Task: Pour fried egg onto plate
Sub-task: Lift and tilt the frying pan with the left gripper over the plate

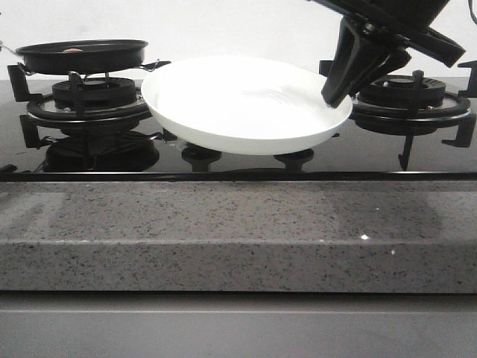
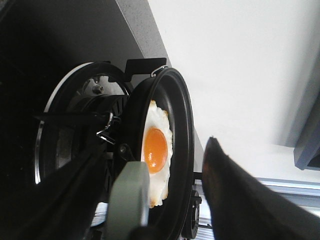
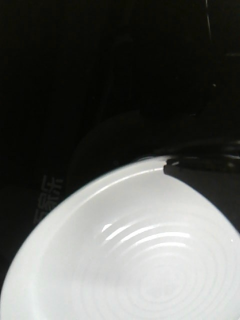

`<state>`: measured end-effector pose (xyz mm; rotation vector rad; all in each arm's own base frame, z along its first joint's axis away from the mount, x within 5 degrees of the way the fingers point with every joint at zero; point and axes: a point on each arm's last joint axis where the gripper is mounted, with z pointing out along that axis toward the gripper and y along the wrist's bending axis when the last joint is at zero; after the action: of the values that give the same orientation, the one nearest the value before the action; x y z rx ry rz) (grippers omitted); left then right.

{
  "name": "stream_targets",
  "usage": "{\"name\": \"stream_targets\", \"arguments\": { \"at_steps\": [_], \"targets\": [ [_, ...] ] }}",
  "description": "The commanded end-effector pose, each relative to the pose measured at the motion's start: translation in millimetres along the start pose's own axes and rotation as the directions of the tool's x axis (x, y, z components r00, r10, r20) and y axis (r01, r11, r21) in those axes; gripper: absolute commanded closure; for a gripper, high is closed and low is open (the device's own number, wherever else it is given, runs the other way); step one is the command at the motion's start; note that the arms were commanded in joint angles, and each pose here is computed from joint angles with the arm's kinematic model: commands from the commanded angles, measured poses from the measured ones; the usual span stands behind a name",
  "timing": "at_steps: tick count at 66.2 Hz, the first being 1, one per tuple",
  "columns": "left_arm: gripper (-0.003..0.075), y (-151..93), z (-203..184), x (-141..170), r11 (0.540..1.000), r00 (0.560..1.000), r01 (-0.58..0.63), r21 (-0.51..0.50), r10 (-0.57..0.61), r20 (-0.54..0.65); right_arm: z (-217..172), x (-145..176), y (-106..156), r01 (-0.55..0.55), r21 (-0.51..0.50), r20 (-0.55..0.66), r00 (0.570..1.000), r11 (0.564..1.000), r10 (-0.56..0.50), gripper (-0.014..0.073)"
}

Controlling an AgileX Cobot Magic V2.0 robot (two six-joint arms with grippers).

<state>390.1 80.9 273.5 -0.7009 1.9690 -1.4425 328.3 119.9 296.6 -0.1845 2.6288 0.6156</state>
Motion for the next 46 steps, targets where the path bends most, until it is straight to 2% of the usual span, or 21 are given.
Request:
{"name": "stream_targets", "arguments": {
  "at_steps": [1, 14, 29, 46],
  "targets": [
    [0.0342, -31.5, -6.6, 3.1, 0.995, 0.999, -0.054, 0.089, 0.054, 0.002, -16.9, -7.9, 8.5, 0.01, -0.027, 0.088, 0.996, 1.0, -0.008, 0.0661],
    [0.0416, -28.2, -6.4, 5.1, 0.996, 0.997, -0.074, 0.055, 0.076, -0.021, -16.9, -7.9, 8.5, 0.01, -0.027, 0.088, 0.996, 1.0, -0.008, 0.0661],
    [0.057, -27.5, -6.3, 5.2, 0.996, 0.997, -0.078, 0.047, 0.079, -0.023, -16.9, -7.9, 8.5, 0.01, -0.027, 0.088, 0.996, 1.0, -0.008, 0.0661],
    [0.0698, -30.0, -7.3, 7.2, 0.994, 0.996, -0.07, 0.079, 0.074, -0.046, -16.9, -7.9, 8.5, 0.01, -0.027, 0.088, 0.996, 1.0, -0.008, 0.0661]
  ]
}}
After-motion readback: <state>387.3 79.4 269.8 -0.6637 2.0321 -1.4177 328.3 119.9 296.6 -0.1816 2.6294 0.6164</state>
